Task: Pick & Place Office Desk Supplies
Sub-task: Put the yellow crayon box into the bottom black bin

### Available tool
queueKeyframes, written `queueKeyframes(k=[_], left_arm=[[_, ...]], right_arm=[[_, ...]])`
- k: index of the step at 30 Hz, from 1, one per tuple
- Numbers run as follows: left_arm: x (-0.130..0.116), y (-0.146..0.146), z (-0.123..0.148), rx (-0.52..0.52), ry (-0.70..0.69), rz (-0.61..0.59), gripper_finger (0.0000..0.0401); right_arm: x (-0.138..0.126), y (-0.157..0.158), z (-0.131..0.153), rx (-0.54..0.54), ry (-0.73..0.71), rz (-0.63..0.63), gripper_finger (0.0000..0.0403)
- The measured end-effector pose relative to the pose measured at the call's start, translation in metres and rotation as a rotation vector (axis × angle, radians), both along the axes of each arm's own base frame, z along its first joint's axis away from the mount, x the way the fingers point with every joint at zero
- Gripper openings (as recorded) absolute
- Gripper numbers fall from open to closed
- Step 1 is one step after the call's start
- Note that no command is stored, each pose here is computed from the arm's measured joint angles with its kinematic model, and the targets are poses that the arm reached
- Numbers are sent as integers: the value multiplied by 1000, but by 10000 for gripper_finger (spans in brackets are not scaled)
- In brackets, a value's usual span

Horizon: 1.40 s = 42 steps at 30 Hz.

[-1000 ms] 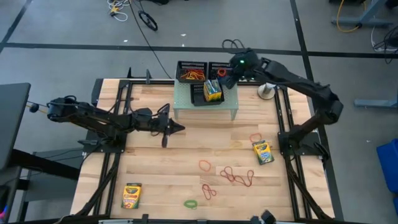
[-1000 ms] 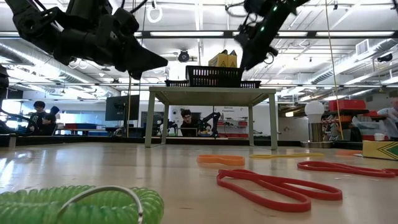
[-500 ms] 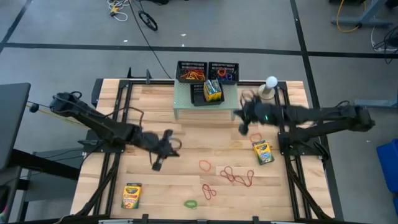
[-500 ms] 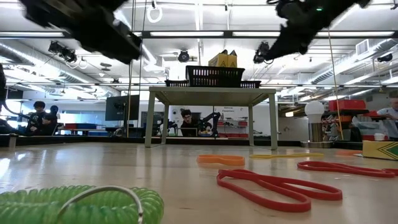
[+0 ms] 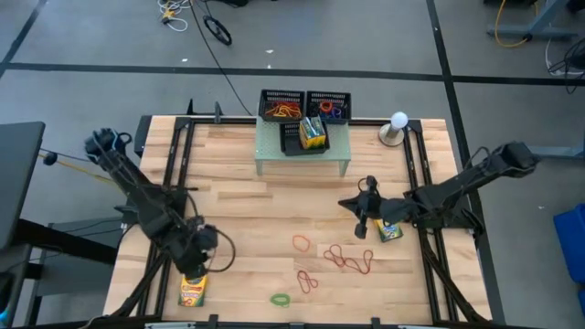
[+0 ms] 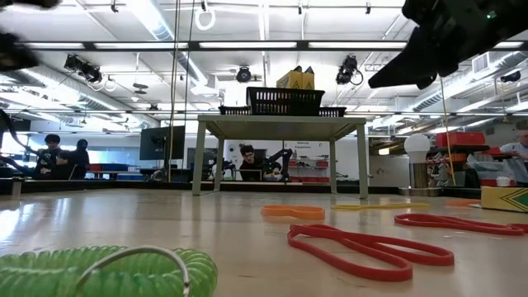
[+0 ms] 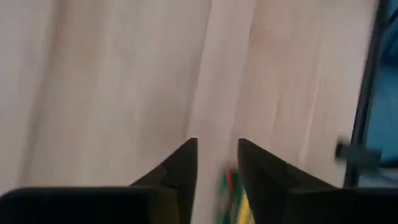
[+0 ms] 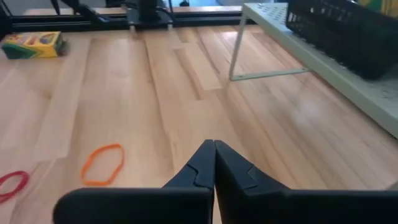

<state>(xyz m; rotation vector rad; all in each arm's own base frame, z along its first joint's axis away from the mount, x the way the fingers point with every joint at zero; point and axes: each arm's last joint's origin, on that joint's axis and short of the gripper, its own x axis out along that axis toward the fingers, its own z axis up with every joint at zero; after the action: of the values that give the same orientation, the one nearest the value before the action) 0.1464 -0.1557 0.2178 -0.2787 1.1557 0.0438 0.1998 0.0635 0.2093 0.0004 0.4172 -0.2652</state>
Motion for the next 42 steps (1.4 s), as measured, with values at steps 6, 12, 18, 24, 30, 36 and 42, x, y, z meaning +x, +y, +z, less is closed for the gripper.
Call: queueKeyframes(k=[6,12,18,24,30,36,42], left_arm=[[-9,-25,-23,-76,195,-30,183],[-7,-42,-42,-88,258,-81,208],[-7,-51,-60,-54,321,-156,204],[-4,-57,-73,-48,363,-216,179],[-2,-59,-72,-76,350,-260,69],[-4,-54,-63,-20,291,-274,7],[2,-51,-25,245,228,-309,4]], right_arm=[[-1,7,1,-12,-16,37,10],[-1,8,2,-15,-20,44,11],[-1,8,2,-15,-20,44,11],[-1,8,2,-23,-18,48,11],[-1,8,2,-23,-18,50,11],[0,9,2,-22,-25,51,11],[0,9,3,-24,-30,52,11]])
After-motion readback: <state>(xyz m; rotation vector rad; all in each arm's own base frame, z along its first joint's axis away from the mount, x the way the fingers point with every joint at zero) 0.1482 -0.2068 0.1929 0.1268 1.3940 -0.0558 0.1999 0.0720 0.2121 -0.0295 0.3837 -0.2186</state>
